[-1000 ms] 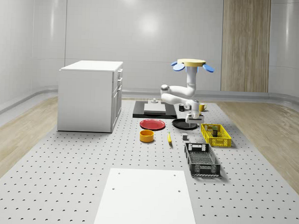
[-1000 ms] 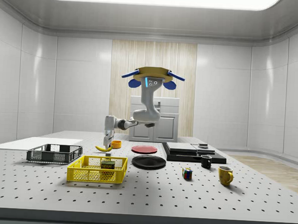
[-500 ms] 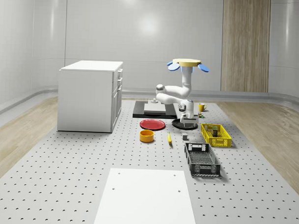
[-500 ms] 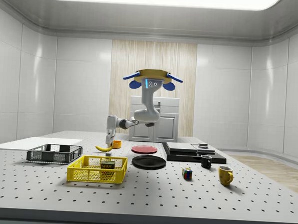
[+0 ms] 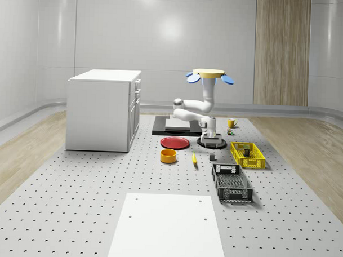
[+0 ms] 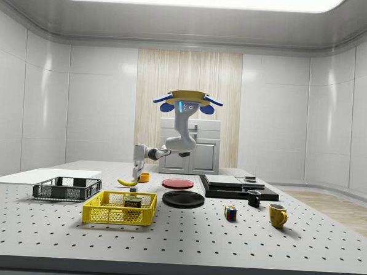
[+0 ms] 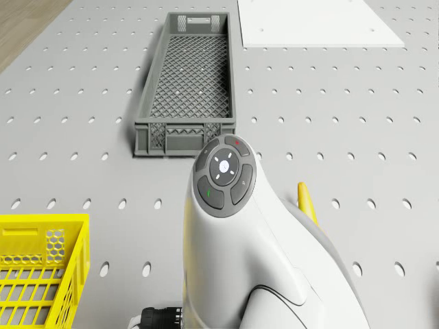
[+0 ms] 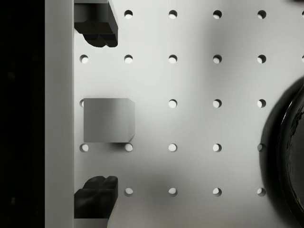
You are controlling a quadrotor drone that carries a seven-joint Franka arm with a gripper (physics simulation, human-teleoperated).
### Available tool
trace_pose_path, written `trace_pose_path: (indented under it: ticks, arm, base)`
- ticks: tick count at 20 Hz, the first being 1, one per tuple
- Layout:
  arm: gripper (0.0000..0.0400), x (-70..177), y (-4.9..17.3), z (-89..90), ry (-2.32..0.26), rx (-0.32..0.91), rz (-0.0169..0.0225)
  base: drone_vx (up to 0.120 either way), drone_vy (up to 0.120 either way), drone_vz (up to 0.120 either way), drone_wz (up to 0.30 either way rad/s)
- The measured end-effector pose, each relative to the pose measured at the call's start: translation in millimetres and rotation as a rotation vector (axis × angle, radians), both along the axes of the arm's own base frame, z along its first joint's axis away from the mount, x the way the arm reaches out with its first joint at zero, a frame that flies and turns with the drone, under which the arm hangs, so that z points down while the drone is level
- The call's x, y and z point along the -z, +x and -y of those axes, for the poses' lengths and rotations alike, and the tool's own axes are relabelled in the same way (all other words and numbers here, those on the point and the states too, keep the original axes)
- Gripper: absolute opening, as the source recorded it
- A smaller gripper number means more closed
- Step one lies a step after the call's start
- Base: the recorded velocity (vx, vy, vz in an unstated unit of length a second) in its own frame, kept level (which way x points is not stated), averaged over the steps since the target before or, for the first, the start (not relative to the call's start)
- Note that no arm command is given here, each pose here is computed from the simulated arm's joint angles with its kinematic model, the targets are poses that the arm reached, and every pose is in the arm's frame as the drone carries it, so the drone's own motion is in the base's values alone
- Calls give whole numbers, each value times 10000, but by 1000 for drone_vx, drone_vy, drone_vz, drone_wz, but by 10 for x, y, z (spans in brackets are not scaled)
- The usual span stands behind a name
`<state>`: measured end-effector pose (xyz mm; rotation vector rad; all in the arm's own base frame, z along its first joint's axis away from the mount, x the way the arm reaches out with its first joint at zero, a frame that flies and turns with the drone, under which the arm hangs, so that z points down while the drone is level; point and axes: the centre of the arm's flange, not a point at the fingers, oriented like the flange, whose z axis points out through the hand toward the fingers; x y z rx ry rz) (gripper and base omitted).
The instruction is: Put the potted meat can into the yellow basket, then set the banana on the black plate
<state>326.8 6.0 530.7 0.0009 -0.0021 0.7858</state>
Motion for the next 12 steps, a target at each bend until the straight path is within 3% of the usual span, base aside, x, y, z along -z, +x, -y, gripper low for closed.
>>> trace_pose_path:
  ticks: [12]
  arm:
    - [400,0,0,0,0,0,0]
  base:
    - [0,-120,0,0]
